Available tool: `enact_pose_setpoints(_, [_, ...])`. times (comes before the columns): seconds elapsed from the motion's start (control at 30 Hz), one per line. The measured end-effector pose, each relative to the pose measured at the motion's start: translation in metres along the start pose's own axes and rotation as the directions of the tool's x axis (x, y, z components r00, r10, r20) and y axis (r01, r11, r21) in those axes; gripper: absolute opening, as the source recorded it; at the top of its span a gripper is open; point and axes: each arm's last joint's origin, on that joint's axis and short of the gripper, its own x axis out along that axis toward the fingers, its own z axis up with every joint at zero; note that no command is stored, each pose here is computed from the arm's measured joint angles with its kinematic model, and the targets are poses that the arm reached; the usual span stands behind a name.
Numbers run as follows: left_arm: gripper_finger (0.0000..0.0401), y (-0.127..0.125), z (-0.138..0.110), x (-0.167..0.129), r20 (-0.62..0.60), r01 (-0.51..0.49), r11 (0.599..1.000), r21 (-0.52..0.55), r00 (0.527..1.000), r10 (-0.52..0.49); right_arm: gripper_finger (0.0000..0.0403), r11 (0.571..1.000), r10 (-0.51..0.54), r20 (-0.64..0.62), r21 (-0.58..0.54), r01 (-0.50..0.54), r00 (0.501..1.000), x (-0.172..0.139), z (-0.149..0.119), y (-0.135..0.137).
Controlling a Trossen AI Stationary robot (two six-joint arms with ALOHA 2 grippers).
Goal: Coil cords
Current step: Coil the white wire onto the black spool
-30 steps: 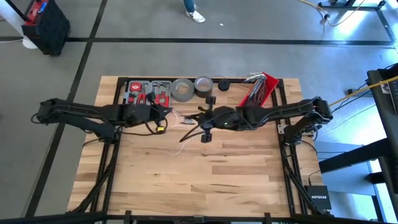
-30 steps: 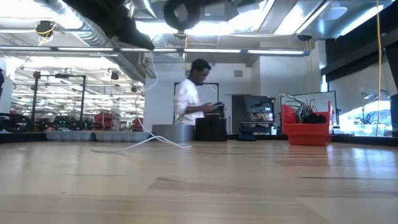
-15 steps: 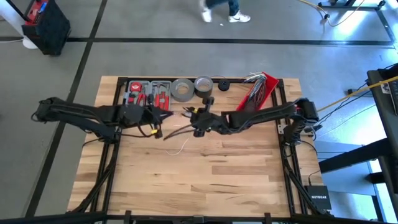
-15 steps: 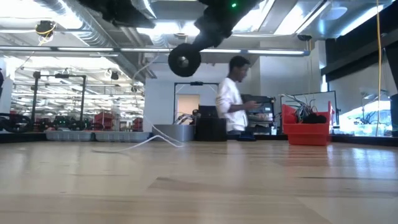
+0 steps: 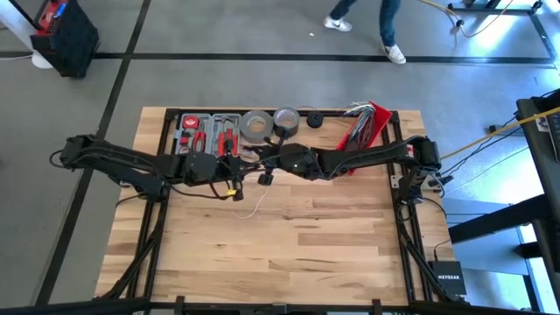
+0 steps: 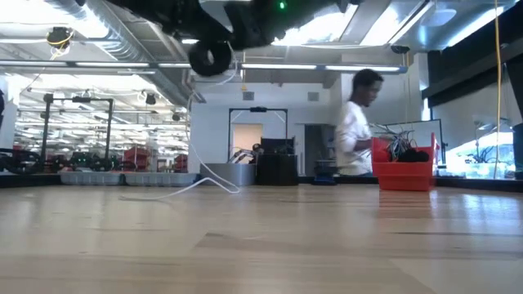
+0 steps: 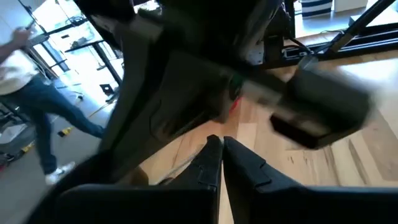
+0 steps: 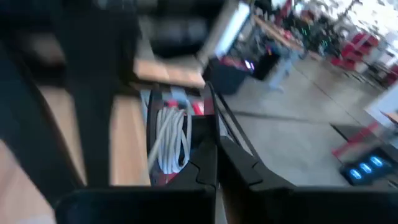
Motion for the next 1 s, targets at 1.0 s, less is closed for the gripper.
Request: enact_pose_setpoints(1.0, [0.0005, 0.012, -0.029, 0.037, -0.16, -0.065, 0.996, 0.055, 0.984, 0.073, 0.0005, 0.994, -0.005, 0.384, 0.1, -0.036, 0.923, -0.1, 0.088, -0.047])
